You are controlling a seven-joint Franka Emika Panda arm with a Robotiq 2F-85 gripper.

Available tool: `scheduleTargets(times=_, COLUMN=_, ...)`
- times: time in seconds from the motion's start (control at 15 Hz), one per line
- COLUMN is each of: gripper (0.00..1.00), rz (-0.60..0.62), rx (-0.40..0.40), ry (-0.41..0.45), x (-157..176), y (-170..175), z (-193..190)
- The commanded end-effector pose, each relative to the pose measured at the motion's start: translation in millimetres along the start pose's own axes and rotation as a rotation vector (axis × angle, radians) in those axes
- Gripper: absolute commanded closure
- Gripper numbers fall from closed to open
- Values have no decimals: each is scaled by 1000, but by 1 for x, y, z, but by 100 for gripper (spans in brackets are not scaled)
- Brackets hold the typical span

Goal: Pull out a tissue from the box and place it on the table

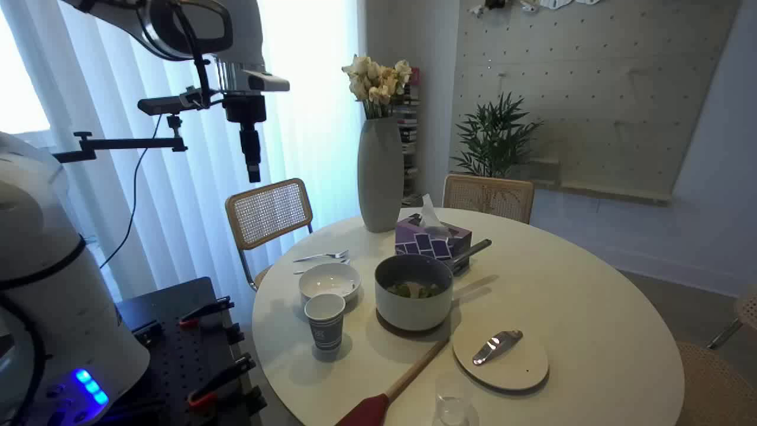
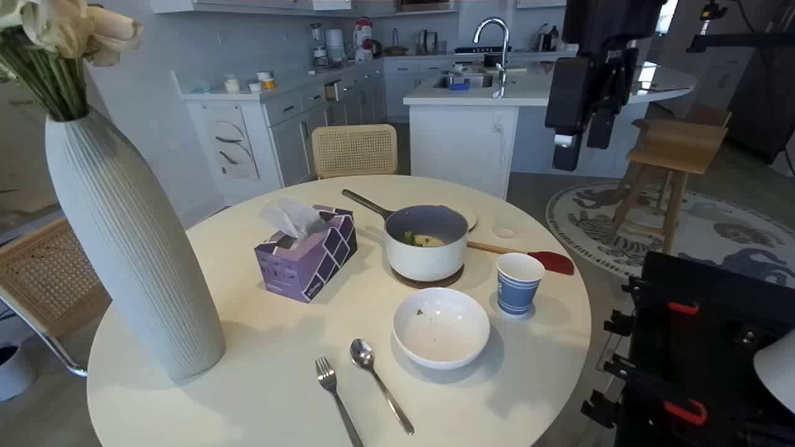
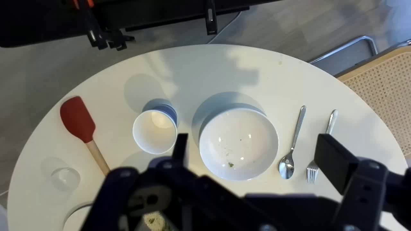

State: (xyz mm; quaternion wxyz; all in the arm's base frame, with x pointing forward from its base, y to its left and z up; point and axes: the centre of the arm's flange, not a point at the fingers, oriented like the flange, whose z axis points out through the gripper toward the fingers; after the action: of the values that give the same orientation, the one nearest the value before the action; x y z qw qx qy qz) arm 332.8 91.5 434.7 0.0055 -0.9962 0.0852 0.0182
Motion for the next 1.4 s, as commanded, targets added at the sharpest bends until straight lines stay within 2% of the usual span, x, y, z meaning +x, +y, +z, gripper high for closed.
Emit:
scheduleTargets(times=0.0, gripper=0, rz=0, rx=0, ry=0, x=0, y=0, z=0)
scheduleTargets(times=0.33, gripper=0, rz=0, rx=0, ry=0, x=0, y=0, z=0)
scheduleTargets(times=0.47, gripper=0, rz=52, rx=-4, ry=27, x=15, y=-24, z=8)
scheduleTargets(times=0.8, gripper=0, rz=269, rx=8, ry=221, x=72, y=-101, z=35)
scheduleTargets(times=1.0, gripper=0, rz=368, rx=-34, ry=329, x=109, y=-143, z=53)
scheduleTargets(times=1.33, gripper=0, rz=414, rx=-160, ry=446, x=164, y=-157, z=67)
